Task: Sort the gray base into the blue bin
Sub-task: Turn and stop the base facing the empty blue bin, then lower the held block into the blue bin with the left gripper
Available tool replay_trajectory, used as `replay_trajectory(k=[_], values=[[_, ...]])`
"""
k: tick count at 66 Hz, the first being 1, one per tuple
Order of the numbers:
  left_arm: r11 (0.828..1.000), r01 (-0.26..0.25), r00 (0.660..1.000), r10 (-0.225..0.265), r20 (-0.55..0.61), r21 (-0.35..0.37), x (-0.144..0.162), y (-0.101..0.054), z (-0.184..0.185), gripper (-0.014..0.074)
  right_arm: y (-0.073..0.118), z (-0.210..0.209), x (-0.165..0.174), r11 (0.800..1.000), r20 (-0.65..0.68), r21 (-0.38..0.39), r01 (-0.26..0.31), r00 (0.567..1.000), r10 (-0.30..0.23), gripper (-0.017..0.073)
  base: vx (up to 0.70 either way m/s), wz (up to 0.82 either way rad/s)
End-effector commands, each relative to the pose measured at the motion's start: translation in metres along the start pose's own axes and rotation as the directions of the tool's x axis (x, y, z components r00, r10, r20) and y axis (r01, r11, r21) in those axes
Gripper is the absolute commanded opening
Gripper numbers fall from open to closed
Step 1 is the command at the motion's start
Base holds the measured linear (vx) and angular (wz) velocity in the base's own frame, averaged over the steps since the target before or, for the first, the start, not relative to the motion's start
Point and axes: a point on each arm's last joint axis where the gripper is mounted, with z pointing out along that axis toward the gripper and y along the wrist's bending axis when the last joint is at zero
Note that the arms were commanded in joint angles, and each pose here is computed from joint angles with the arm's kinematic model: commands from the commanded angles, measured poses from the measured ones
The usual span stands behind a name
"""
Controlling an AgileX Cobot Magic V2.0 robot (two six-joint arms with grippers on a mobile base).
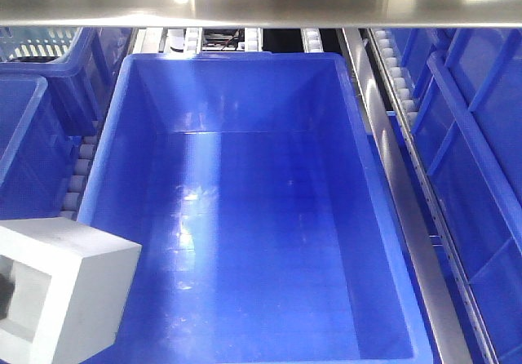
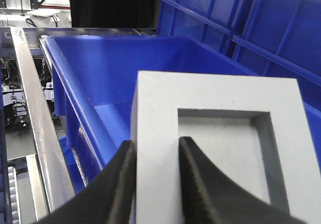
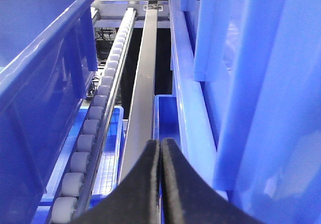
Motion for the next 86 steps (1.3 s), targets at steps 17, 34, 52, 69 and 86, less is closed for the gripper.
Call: replay_trajectory(k=[17,34,52,69,86], values=[[1.0,0.012,0.991,-0.013,0.135,0.01,-0.021,-0.002,-0.002,-0.0006,0.0,0.0,-0.002,1.0,0.071,0.003,0.011,0.997,-0.011,-0.0009,0.0,0.0],[1.0,0.012,0.991,-0.013,0.135,0.01,-0.021,-0.002,-0.002,-0.0006,0.0,0.0,-0.002,1.0,0.071,0.003,0.011,0.997,-0.011,-0.0009,0.0,0.0],[1.0,0.013,0.991,-0.014,0.133,0.01,-0.02,-0.002,-0.002,-0.0006,0.0,0.0,-0.002,1.0,0.071,0.003,0.011,0.997,-0.011,-0.0009,0.0,0.0],[1.0,0.013,0.988,-0.014,0.151,0.01,-0.022,-0.002,-0.002,-0.0006,0.0,0.0,-0.002,1.0,0.071,0.003,0.011,0.997,-0.011,-0.0009,0.0,0.0],[1.0,0.013,0.978,-0.016,0.209,0.012,-0.045,-0.005,0.001,-0.0002,0.0,0.0,-0.002,1.0,0.071,0.003,0.011,0.997,-0.011,-0.0009,0.0,0.0]])
